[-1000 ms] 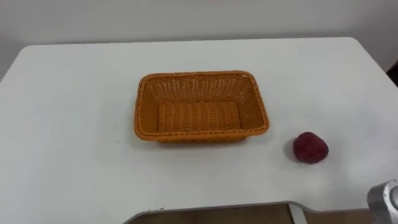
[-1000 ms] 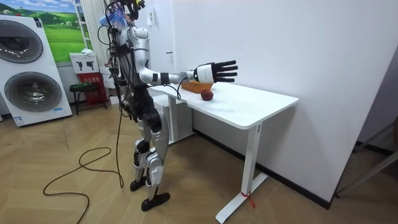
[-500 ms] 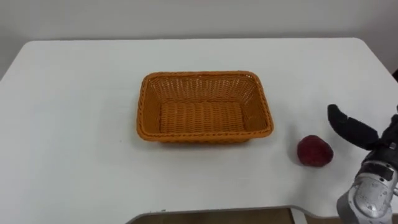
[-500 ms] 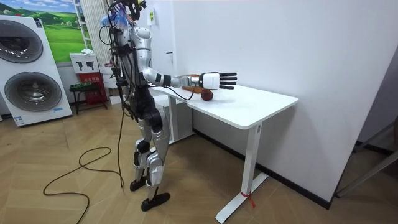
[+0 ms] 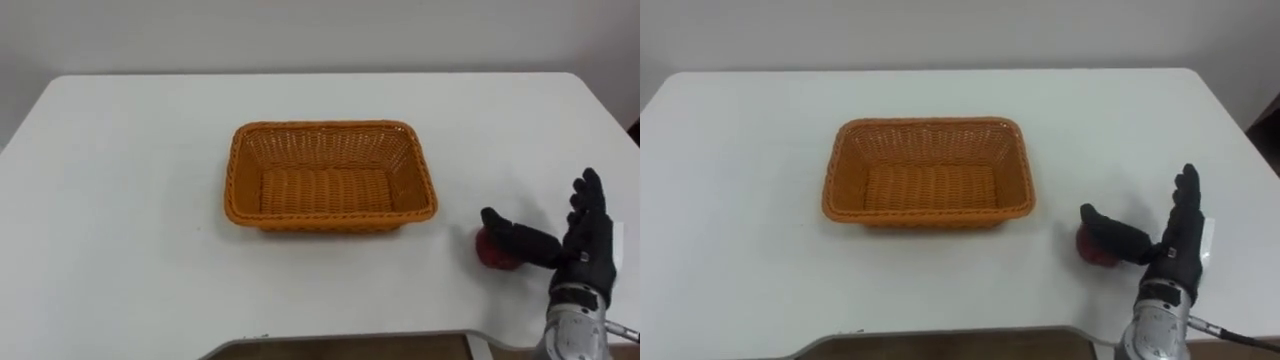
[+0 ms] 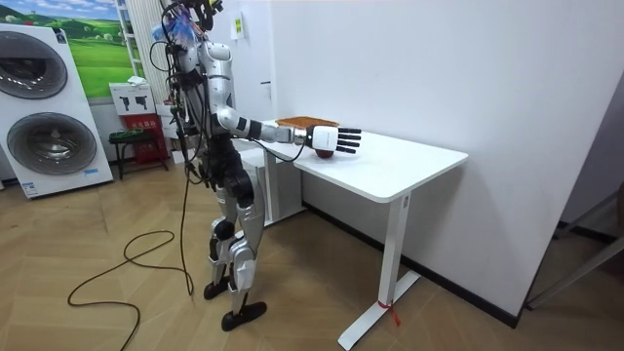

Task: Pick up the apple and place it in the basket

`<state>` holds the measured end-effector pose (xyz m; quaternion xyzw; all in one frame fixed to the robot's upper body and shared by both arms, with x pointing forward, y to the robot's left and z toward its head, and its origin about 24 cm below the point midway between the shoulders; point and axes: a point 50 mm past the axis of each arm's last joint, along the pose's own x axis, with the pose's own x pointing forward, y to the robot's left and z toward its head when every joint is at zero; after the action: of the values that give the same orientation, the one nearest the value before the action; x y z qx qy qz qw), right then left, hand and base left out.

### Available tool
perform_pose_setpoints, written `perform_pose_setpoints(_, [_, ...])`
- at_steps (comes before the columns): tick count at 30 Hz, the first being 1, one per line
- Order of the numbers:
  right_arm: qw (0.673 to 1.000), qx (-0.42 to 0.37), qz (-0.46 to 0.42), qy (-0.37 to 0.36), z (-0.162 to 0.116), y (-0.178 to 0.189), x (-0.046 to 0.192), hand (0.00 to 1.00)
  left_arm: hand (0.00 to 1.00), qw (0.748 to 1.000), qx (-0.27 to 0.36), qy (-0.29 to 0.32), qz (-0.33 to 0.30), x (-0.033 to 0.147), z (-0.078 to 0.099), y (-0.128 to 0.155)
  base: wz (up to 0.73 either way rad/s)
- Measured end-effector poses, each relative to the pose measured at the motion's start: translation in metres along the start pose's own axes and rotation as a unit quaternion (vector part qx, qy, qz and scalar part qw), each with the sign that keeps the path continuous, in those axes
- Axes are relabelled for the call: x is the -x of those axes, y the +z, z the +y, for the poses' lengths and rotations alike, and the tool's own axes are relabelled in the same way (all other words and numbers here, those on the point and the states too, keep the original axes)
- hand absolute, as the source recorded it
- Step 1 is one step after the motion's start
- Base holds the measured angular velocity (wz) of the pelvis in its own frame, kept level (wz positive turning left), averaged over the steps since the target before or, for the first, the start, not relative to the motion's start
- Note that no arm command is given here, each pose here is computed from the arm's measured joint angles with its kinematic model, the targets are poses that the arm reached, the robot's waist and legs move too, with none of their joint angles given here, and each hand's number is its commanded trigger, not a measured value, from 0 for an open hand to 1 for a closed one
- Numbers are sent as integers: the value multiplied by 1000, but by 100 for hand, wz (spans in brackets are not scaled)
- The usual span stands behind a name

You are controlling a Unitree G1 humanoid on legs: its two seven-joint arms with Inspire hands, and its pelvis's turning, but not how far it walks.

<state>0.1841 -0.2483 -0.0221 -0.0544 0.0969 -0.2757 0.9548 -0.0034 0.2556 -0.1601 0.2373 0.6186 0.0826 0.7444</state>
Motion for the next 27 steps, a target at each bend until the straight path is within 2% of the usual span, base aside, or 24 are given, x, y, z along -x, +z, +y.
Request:
perform_pose_setpoints(9, [998, 18, 18, 50, 8, -11, 7, 0, 0, 1000, -1, -11, -4, -1, 1, 3, 0])
perform_pose_setpoints(15, [993, 83, 17, 77, 9, -25, 9, 0, 0, 1000, -1, -20, -3, -1, 0, 3, 0])
perform_pose_setpoints(16, [992, 92, 15, 81, 9, -27, 8, 19, 0, 1000, -1, -20, -2, -1, 0, 3, 0])
perform_pose_setpoints(17, [991, 105, 12, 85, 9, -28, 8, 67, 0, 1000, -1, -19, -6, -2, 0, 6, 0])
perform_pose_setpoints(18, [990, 109, 11, 87, 10, -29, 8, 97, 0, 1000, -1, -19, -6, -2, 0, 6, 0])
perform_pose_setpoints(19, [989, 118, 9, 90, 10, -30, 9, 100, 0, 1000, -1, -17, -6, -2, 0, 6, 0])
perform_pose_setpoints(27, [980, 184, -14, 71, 2, -30, 2, 100, 0, 1000, -2, -6, -5, -2, 2, 5, 0])
